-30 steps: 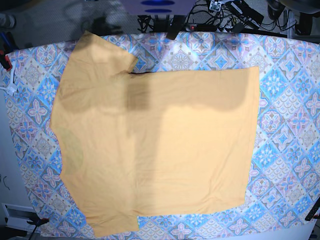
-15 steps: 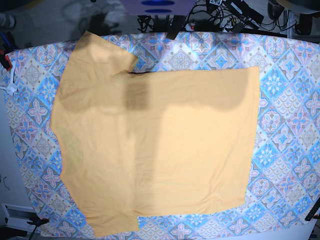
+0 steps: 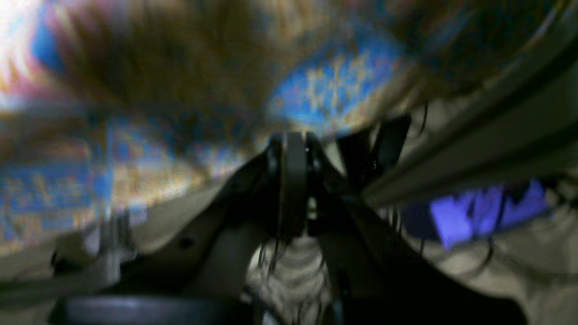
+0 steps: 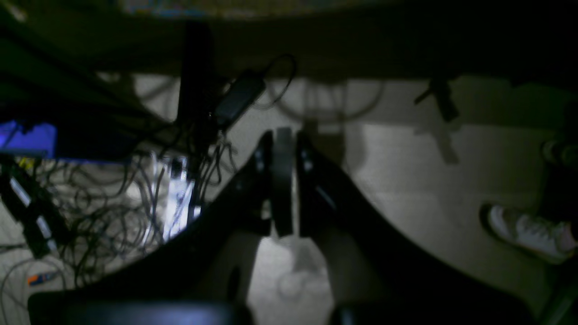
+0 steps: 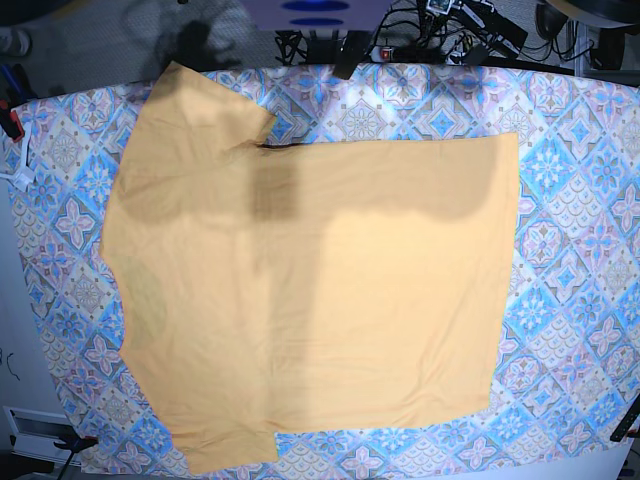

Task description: Fold the T-shirt properly

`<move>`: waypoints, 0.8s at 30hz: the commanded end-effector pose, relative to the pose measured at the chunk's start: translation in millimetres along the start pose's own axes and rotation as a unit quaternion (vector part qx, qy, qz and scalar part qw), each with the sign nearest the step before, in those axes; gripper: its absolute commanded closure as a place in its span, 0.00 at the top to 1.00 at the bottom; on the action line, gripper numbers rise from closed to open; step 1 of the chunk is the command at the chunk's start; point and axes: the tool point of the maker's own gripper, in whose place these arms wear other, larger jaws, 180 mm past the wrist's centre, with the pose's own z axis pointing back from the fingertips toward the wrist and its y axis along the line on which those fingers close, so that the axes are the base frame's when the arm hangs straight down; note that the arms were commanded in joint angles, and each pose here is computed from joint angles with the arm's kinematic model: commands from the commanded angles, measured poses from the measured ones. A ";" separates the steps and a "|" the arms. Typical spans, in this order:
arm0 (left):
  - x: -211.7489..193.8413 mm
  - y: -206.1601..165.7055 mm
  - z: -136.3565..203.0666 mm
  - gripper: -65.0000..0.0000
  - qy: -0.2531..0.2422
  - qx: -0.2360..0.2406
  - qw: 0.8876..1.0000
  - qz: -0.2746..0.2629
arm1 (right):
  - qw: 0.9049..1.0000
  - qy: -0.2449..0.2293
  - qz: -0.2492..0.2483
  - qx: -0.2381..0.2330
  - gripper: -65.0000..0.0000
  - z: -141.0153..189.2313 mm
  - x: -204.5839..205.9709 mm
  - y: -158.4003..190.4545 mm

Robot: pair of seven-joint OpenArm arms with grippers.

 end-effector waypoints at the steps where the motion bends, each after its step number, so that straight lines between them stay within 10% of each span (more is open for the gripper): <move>1: 5.1 -1.0 6.7 0.00 -0.015 0.000 1.000 0.002 | 1.000 -0.011 0.007 -0.003 0.02 8.8 2.8 -8.0; 24: 54.1 -3.7 18.6 0.00 -0.120 -0.023 0.992 -0.028 | 0.996 -0.085 0.014 0.000 0.02 16.3 50.5 -9.2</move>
